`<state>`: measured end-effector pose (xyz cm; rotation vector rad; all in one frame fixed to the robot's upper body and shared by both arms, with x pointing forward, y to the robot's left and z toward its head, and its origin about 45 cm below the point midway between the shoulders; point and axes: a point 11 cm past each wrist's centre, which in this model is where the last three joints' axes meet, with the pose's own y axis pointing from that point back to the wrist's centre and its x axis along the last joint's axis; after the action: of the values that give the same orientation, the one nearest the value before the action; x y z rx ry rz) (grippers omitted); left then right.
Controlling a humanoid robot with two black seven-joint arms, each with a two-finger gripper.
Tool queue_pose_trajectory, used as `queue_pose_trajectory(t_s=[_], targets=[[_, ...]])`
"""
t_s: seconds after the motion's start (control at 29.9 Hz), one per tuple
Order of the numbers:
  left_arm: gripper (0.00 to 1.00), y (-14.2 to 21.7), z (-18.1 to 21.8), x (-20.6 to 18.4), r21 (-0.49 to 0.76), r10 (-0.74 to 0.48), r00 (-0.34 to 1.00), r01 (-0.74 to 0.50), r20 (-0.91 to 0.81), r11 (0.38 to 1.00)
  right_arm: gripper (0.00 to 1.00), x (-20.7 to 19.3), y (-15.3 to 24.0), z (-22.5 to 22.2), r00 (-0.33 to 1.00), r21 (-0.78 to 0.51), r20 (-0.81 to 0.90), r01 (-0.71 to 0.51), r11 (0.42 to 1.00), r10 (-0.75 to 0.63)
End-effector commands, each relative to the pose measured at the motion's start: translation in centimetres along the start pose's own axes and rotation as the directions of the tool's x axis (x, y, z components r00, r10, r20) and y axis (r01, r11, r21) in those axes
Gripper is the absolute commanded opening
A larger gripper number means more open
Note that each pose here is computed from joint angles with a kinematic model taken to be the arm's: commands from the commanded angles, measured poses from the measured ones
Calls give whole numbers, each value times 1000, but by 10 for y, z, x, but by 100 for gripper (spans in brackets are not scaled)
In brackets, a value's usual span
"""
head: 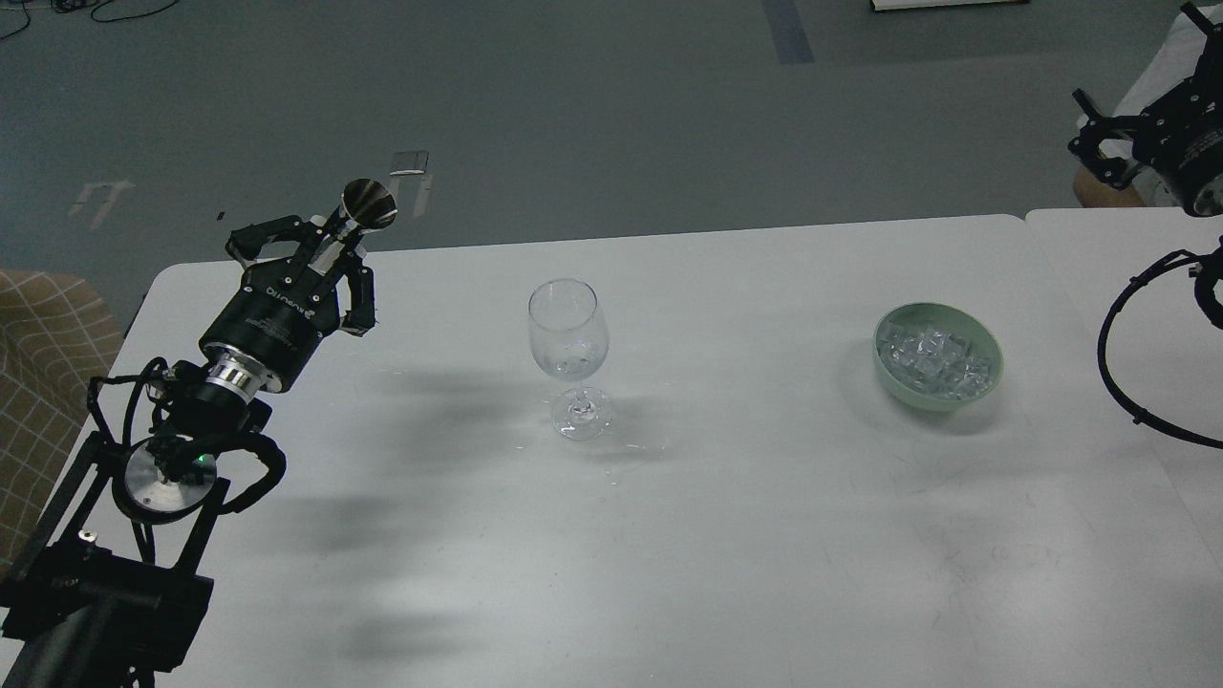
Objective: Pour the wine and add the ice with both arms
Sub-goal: 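Turn the jigger upright and lower it back to its spot, then open the left gripper and release the jigger on the table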
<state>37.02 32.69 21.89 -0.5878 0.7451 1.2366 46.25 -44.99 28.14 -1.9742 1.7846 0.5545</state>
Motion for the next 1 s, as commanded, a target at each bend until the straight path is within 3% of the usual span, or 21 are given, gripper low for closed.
queue_pose_trajectory(t_s=[0.0, 0.33, 0.6, 0.97], targets=[[1, 6, 3, 13, -23, 39, 998, -40, -52, 999, 100, 0, 0, 1, 1000, -3, 0, 1, 1000, -1], [1, 41, 4, 98, -84, 238, 925, -273, -295, 958, 100, 8, 6, 3, 1000, -12, -6, -17, 1000, 17], [2, 57, -15, 125, -51, 318, 892, -352, -322, 935, 100, 8, 6, 4, 1000, -15, -8, -18, 1000, 18], [9, 42, -27, 129, -35, 337, 869, -374, -361, 927, 100, 2, 4, 9, 999, -40, -32, 1, 999, -3]])
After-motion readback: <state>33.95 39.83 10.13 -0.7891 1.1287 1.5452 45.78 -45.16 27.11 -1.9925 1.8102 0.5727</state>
